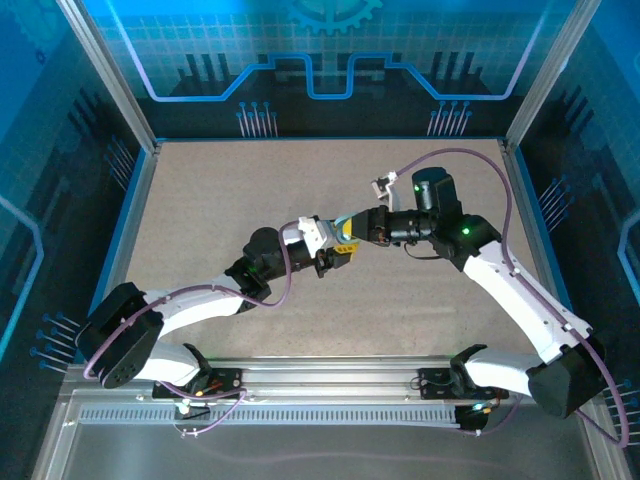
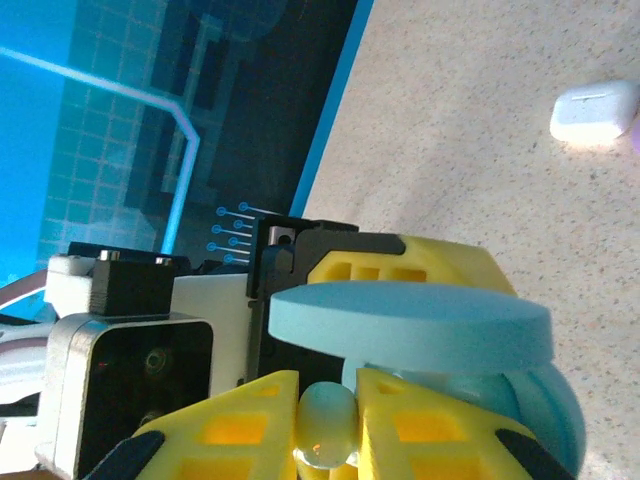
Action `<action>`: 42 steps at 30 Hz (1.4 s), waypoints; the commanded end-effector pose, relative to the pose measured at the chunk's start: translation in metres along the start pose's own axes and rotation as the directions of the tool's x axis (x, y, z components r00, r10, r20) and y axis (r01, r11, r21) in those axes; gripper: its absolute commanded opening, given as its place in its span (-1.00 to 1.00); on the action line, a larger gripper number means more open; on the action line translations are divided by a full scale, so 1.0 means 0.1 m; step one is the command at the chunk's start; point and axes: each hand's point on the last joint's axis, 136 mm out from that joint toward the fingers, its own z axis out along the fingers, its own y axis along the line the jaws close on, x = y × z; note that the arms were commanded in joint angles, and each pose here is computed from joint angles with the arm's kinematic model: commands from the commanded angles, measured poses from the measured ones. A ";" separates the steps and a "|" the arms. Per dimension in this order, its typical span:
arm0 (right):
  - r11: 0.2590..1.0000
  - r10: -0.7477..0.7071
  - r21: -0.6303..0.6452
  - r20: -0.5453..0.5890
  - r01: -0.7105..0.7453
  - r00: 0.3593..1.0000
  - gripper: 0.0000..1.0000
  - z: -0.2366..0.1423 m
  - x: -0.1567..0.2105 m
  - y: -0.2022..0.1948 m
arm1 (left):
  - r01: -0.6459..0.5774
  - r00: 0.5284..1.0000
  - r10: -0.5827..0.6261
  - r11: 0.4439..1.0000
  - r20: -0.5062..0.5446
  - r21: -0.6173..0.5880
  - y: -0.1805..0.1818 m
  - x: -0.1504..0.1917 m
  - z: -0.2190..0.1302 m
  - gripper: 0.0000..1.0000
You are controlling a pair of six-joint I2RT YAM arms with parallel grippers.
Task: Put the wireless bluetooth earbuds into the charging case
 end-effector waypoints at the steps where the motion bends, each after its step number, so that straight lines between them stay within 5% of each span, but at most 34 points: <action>1: 0.999 -0.042 0.031 0.033 0.041 0.999 -0.58 -0.02 -0.07 0.05 | -0.057 0.996 0.057 0.998 0.072 -0.003 0.00 -0.24 0.05 -0.32; 42: 0.982 -0.032 0.187 -0.046 0.040 0.998 -0.41 0.07 0.09 -0.11 | -0.057 0.994 0.059 0.998 0.091 -0.029 0.03 -0.27 0.03 -0.31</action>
